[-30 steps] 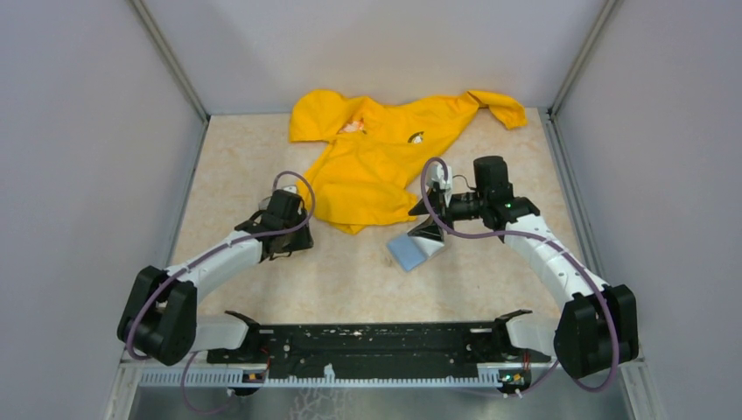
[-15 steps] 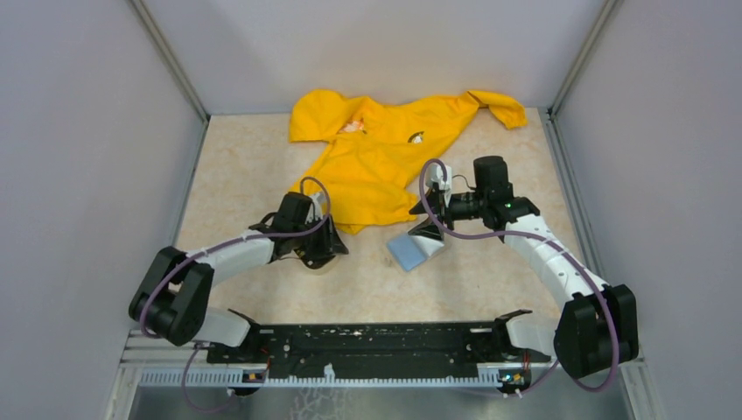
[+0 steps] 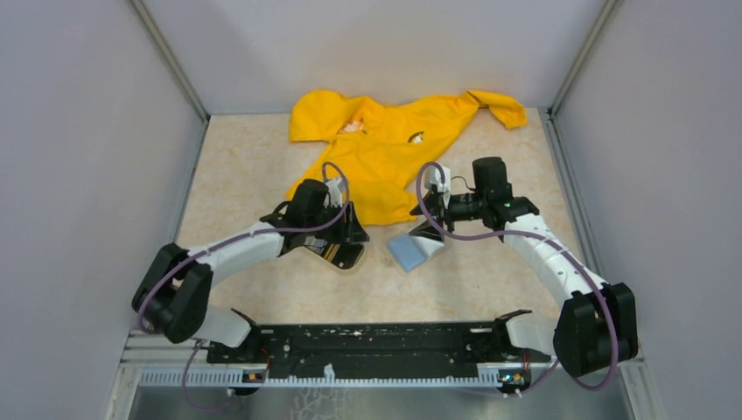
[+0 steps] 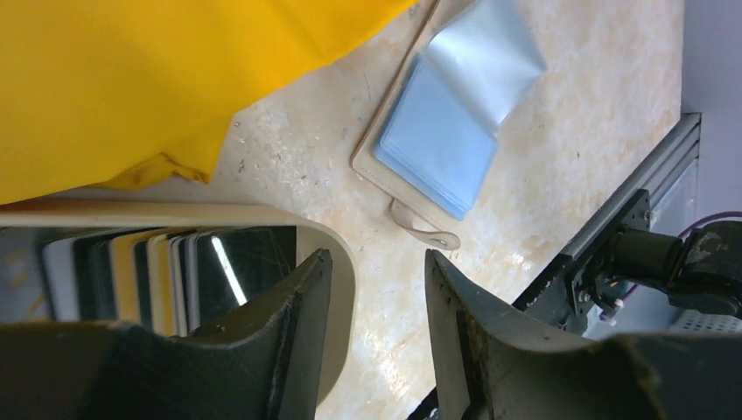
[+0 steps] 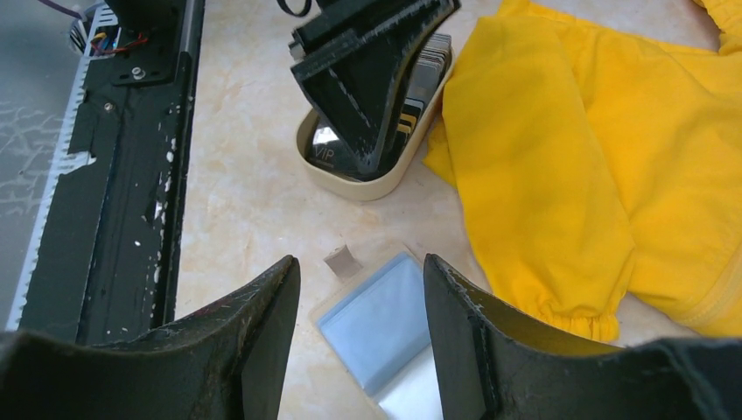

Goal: Put the credit cards into the card holder
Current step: Move the storage box to the center of the board.

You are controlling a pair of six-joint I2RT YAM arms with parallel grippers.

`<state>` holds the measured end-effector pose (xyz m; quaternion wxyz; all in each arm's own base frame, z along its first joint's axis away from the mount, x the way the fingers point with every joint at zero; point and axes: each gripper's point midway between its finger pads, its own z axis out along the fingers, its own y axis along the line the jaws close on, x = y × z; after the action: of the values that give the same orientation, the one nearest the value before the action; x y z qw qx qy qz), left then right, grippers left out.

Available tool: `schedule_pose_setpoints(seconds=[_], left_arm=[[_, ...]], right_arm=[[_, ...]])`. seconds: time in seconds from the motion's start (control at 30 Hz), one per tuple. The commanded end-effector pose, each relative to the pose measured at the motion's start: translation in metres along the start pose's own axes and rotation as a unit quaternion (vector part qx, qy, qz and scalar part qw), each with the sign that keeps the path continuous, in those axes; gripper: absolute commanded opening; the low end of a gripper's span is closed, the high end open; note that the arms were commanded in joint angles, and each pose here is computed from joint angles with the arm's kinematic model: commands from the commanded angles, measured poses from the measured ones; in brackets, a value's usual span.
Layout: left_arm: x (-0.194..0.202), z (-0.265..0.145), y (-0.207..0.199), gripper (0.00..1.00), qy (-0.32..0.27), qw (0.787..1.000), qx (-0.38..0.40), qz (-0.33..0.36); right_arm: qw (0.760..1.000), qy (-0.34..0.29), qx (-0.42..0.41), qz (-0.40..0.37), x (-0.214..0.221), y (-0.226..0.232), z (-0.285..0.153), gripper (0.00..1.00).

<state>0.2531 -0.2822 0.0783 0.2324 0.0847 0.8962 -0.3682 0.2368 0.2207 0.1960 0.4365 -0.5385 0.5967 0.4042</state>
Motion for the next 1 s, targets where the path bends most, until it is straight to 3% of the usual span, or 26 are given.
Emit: schedule_pose_setpoints(seconds=[0.0,0.1,0.23,0.53,0.7,0.97], left_arm=[[-0.024,-0.035,0.006,0.5,-0.055,0.993,-0.055,0.086],[-0.026,-0.056,0.033,0.52,-0.08,0.98,-0.131,0.123],[-0.034,-0.083,0.084,0.55,-0.11,0.944,-0.274,0.146],[-0.033,-0.093,0.128,0.58,-0.031,0.896,-0.414,0.155],[-0.029,-0.09,0.13,0.59,-0.034,0.891,-0.421,0.17],[-0.035,-0.089,0.107,0.63,-0.071,0.907,-0.371,0.188]], right_arm=[[1.0,-0.006,-0.005,-0.023,-0.006,-0.001,0.0,0.54],[1.0,-0.004,-0.004,-0.024,-0.006,-0.001,0.0,0.54],[1.0,-0.003,-0.005,-0.022,-0.004,-0.002,0.001,0.54],[1.0,-0.002,-0.006,-0.018,-0.001,-0.002,0.002,0.54],[1.0,0.001,-0.006,-0.014,0.002,-0.004,0.003,0.54],[1.0,0.006,-0.006,-0.01,0.005,-0.005,0.003,0.54]])
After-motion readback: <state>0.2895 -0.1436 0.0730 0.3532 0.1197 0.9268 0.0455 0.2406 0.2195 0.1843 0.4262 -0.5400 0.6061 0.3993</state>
